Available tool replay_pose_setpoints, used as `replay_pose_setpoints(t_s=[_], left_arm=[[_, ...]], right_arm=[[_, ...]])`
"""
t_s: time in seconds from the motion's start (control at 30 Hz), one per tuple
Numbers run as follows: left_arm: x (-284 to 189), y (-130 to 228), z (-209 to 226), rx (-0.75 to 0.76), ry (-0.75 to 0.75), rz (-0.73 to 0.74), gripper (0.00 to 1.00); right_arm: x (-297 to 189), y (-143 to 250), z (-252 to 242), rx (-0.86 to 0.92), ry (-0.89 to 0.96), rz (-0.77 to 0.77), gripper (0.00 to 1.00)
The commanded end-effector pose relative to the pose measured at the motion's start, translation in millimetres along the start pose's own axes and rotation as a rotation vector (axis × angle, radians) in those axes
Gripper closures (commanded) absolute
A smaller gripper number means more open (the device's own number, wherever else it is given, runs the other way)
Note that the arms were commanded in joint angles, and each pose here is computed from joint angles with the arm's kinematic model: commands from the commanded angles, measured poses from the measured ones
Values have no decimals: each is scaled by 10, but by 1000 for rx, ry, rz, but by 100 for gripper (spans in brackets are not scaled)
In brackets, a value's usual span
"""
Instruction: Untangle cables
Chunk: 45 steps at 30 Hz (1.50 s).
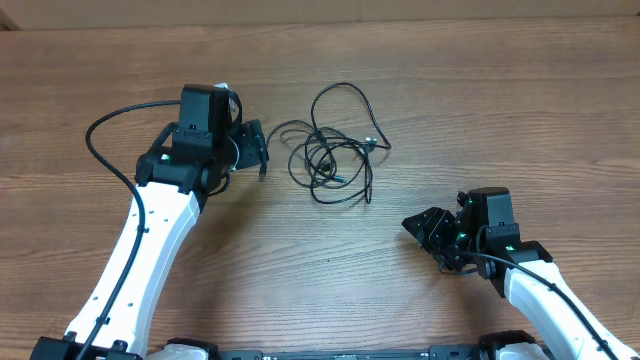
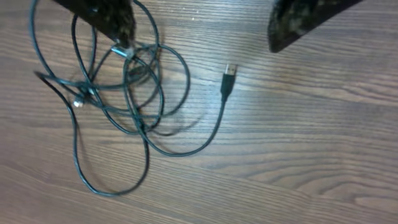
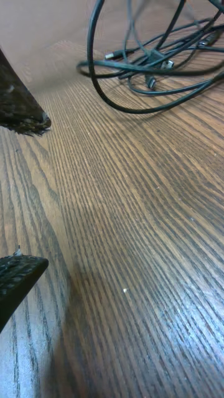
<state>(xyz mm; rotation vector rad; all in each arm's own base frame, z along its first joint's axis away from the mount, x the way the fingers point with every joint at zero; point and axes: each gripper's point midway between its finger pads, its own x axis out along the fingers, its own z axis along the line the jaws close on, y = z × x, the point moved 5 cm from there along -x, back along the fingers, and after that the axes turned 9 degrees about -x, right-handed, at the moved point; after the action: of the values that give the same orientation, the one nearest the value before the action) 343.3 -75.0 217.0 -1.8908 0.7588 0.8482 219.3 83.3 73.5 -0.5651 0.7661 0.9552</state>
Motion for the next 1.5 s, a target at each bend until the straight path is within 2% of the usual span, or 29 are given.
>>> replay_pose_setpoints(t_s=[0.0, 0.3, 0.6, 0.8, 0.87, 0.9, 0.93, 1.03, 1.2, 1.3, 1.47], left_arm=[[111, 62, -126, 18, 76, 69, 36], [730, 422, -175, -3, 50, 266, 38], [1226, 510, -272, -78, 135, 328, 39], [1548, 624, -185, -175, 93, 364, 50], [1605, 619, -189, -174, 101, 357, 59], [1615, 608, -201, -173, 109, 351, 68], [1617, 580, -222, -169, 121, 338, 78], [1593, 527, -301, -165, 182, 333, 96], [1376, 339, -452, -176, 316, 347, 96], [1087, 170, -547, -178, 394, 337, 96], [488, 49, -831, -139, 671, 392, 96]], right_arm=[[-8, -26, -4, -9, 3, -15, 39], [-8, -26, -4, -9, 3, -15, 39], [-8, -26, -4, -9, 4, -15, 39], [-8, -26, -4, -13, 4, -15, 39], [-8, -25, -5, -12, 4, -15, 39], [-8, -25, -5, -12, 4, -15, 39], [-8, -25, -5, -12, 4, -15, 39], [-8, -25, -4, -12, 3, -15, 39], [-8, -25, -5, -13, 4, -15, 39], [-8, -26, -5, -16, 4, -15, 39], [-8, -26, -5, -16, 4, -15, 39]])
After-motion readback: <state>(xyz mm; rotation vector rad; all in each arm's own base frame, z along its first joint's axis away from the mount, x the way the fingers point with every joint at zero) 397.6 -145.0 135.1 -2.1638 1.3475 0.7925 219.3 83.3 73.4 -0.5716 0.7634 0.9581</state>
